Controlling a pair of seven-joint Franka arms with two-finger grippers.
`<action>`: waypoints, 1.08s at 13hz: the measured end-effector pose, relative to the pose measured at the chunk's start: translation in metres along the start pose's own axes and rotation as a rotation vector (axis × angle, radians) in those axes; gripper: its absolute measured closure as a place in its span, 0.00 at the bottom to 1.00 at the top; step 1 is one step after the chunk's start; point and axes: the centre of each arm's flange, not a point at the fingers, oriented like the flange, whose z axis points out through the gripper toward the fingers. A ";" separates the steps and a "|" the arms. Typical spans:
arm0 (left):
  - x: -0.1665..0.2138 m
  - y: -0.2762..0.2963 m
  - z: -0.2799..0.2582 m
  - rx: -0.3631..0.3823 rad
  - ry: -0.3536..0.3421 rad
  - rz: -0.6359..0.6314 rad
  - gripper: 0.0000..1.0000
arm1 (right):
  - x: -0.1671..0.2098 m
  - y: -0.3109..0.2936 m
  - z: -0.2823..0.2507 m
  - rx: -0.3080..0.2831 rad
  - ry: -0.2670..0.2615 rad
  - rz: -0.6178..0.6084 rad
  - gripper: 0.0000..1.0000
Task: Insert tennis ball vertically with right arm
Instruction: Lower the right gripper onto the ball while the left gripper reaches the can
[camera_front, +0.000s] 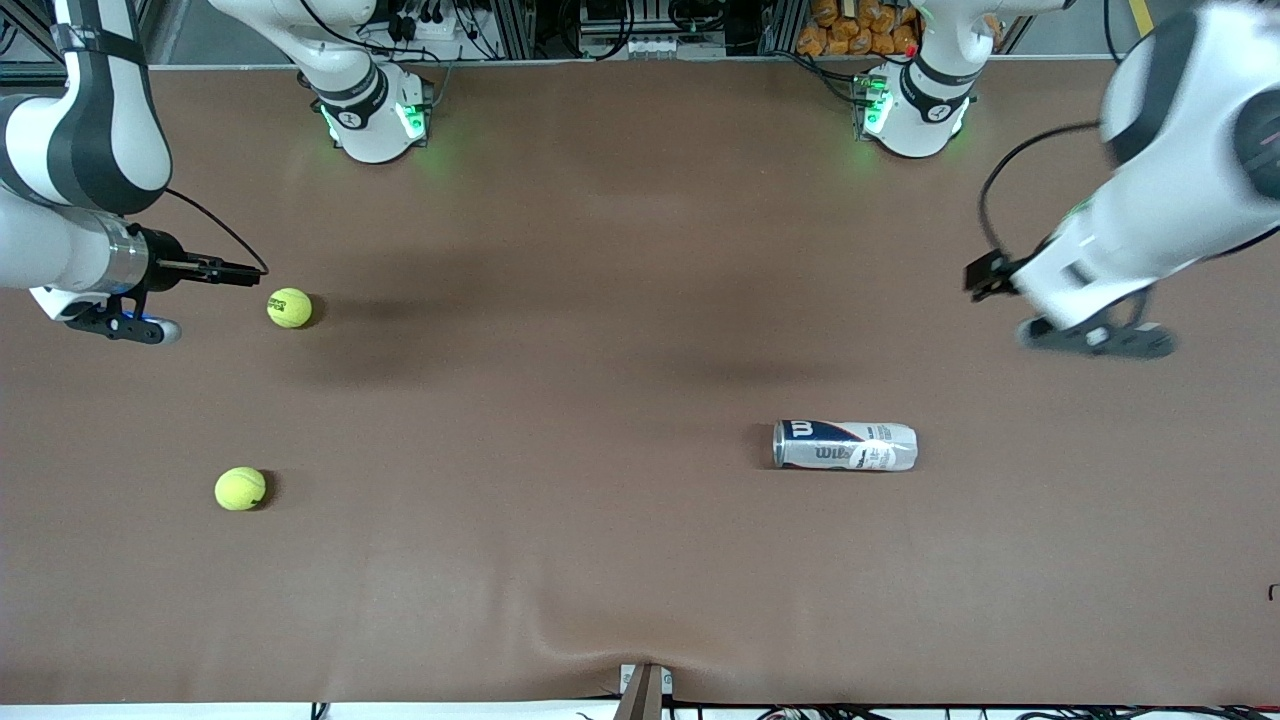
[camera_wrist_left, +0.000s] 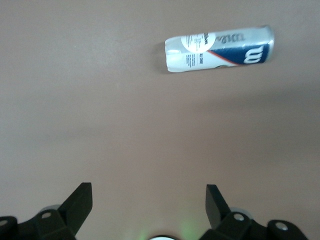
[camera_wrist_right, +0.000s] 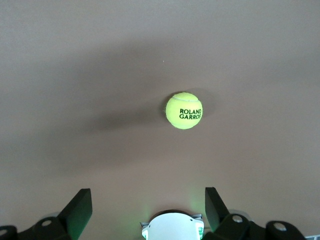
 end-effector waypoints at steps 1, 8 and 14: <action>0.013 0.021 0.022 0.029 -0.029 0.051 0.00 | 0.002 0.004 0.004 0.003 0.008 0.007 0.00; 0.096 0.049 0.149 0.067 -0.019 0.698 0.00 | 0.002 0.039 0.069 0.028 -0.012 0.067 0.00; 0.134 0.096 0.223 0.300 -0.085 1.164 0.00 | 0.003 0.044 0.126 0.032 0.017 0.079 0.00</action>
